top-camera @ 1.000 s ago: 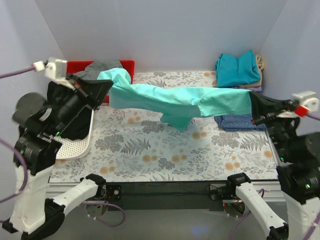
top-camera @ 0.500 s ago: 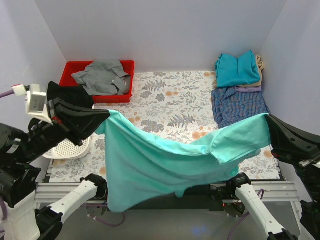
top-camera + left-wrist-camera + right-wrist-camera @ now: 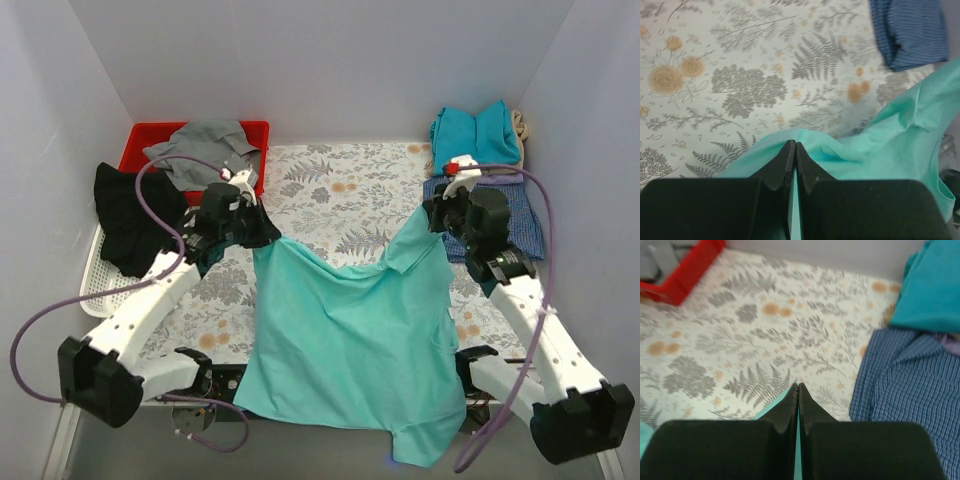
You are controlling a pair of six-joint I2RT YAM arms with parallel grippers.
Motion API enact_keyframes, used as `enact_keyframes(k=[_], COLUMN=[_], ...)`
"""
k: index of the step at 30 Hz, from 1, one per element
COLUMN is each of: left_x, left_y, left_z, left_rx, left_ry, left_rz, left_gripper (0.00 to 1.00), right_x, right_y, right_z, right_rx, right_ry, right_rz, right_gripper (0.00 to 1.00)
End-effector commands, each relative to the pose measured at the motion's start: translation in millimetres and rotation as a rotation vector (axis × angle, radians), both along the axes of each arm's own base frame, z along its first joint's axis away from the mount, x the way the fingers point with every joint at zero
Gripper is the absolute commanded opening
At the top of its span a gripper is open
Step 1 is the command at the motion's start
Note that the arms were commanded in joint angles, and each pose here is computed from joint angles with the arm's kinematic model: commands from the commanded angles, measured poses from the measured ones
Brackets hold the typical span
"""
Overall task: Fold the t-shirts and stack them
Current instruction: Flatten the tshirt out
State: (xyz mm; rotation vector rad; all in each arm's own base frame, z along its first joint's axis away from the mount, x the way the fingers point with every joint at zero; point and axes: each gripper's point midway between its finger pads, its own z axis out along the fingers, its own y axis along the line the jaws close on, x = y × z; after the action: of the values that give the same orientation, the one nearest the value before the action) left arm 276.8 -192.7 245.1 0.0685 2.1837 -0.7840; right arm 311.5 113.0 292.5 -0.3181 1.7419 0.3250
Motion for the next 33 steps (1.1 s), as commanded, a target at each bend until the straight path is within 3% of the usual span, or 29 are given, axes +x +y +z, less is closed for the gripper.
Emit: enact_keyframes(k=[1,8,17,22,26,33], left_x=[47.2,117.2,199.7,212.5,211.8,203.4], left_y=[3.2,-3.6,15.6,14.8,23.6,45.2], left_z=[-26.2,-118.3,-142.5,-166.7,-163.1,-141.9], left_rx=[0.039,0.138,0.316,0.363,0.397,0.435], left_ry=[-0.041,0.118,0.114,0.169,0.187,0.107], left_rz=[0.123,0.215,0.344,0.327,0.357,0.41], left_gripper=[0.0,0.0,0.03,0.25,0.32,0.34], right_x=[39.3,117.4,175.0,196.3,196.7,194.0], right_y=[-18.1,-15.8,-39.8,-37.0,-28.8,-24.2], right_z=[6.9,-61.0,-53.0,-62.3,-65.3,-68.3], right_rx=[0.012,-0.046,-0.092,-0.148,-0.126,-0.124], right_ry=[-0.094,0.044,-0.027,-0.009,0.008,0.024], right_rz=[-0.158,-0.275,-0.437,-0.387,-0.35,-0.321], right_gripper=[0.01,0.01,0.01,0.01,0.01,0.01])
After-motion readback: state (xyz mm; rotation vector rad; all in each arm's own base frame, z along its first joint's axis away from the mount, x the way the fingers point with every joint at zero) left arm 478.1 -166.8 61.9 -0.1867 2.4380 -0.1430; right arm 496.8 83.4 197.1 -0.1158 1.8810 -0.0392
